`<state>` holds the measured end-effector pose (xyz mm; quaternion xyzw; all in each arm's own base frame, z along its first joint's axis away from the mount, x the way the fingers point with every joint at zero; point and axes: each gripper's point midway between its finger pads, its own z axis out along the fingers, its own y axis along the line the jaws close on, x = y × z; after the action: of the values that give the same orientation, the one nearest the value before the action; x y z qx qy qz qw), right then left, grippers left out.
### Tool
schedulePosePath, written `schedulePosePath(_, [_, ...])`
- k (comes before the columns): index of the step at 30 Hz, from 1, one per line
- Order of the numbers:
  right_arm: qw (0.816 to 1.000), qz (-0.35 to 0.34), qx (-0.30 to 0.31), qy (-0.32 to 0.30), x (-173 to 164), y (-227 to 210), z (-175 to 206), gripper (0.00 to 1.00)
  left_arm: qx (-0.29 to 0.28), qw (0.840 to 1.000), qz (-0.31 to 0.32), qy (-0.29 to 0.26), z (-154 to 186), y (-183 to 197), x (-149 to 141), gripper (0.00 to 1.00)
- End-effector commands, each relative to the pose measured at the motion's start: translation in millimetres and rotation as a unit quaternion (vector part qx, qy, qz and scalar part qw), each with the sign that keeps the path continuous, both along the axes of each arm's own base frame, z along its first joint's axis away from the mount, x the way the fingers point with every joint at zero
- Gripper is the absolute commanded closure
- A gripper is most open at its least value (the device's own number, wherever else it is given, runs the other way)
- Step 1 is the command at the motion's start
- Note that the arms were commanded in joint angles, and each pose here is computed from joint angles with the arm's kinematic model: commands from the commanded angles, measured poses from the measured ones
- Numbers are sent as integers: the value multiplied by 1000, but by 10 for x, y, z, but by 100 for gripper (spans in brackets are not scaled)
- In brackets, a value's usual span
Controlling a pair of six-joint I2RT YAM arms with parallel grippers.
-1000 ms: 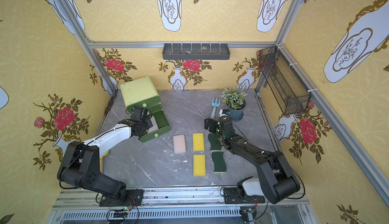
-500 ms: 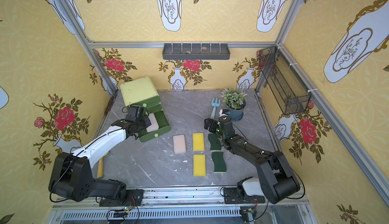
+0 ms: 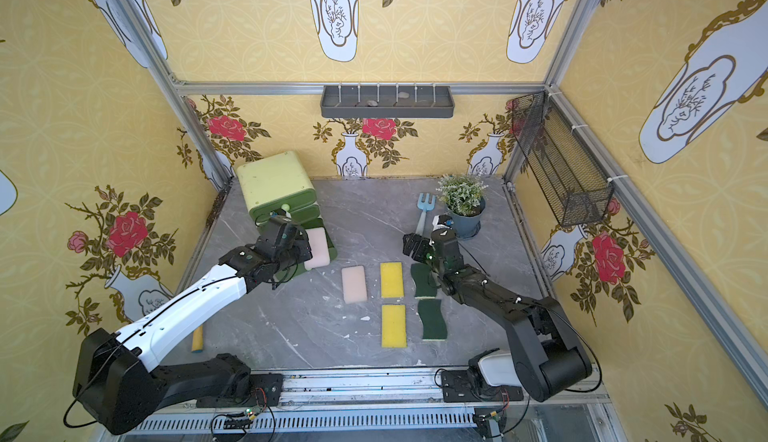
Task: Take the sponge out of the drawer
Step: Pick up the sponge from the drawer, then place the sponge at the center of the board.
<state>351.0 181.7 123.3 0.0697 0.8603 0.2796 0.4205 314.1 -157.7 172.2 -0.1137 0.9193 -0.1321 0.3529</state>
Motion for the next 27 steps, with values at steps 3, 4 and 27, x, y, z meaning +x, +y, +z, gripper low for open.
schedulePosePath(3, [1000,-2,11,-19,60,26,106,2,-11,1000,-14,11,-39,-254,-242,100])
schedulePosePath(4, [1000,-2,11,-19,61,25,105,2,-11,1000,-21,12,-40,-310,-287,100])
schedulePosePath(27, [1000,-2,10,-17,67,23,90,2,-65,985,-100,125,-765,-1279,-1377,100])
